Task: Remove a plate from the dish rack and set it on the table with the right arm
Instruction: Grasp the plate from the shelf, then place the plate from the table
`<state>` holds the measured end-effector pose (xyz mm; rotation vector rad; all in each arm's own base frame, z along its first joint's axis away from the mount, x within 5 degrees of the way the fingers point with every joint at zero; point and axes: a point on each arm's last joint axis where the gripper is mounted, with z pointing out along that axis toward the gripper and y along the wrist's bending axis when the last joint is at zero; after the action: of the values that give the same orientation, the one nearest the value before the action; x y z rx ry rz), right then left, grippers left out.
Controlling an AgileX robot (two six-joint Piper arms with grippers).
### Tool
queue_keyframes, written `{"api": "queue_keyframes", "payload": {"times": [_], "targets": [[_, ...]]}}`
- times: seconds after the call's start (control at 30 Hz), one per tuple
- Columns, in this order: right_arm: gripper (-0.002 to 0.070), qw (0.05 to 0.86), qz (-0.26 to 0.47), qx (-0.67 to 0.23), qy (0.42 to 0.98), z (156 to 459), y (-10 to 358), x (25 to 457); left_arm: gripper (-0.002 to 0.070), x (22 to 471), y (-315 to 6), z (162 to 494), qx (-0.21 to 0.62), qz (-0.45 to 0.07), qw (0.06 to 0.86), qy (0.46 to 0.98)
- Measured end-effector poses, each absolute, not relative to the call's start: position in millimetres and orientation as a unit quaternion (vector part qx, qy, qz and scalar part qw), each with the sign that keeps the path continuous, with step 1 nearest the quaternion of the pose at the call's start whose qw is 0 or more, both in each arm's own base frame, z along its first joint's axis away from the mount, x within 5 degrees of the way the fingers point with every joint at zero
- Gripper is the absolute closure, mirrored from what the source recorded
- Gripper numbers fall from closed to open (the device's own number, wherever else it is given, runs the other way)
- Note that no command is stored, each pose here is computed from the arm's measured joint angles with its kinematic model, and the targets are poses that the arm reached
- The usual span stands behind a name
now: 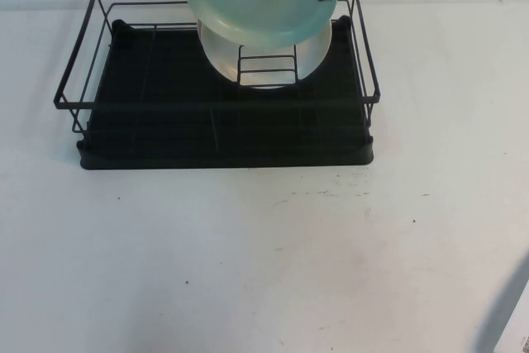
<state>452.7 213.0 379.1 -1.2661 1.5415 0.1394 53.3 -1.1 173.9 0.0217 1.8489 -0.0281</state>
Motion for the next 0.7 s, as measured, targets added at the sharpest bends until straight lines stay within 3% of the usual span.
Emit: {"api": "queue_keyframes", "payload": {"times": [0.27, 0.7], "targets": [[0.0601, 0.531, 0.097, -0.512, 0.668, 436, 198, 407, 0.0679, 53, -1, 174, 0.009, -0.012, 0.602, 0.798], [0.0601, 0.424, 0.147, -0.411, 0.793, 487, 162, 330, 0.0679, 53, -1, 174, 0.009, -0.012, 0.602, 0.798]]}}
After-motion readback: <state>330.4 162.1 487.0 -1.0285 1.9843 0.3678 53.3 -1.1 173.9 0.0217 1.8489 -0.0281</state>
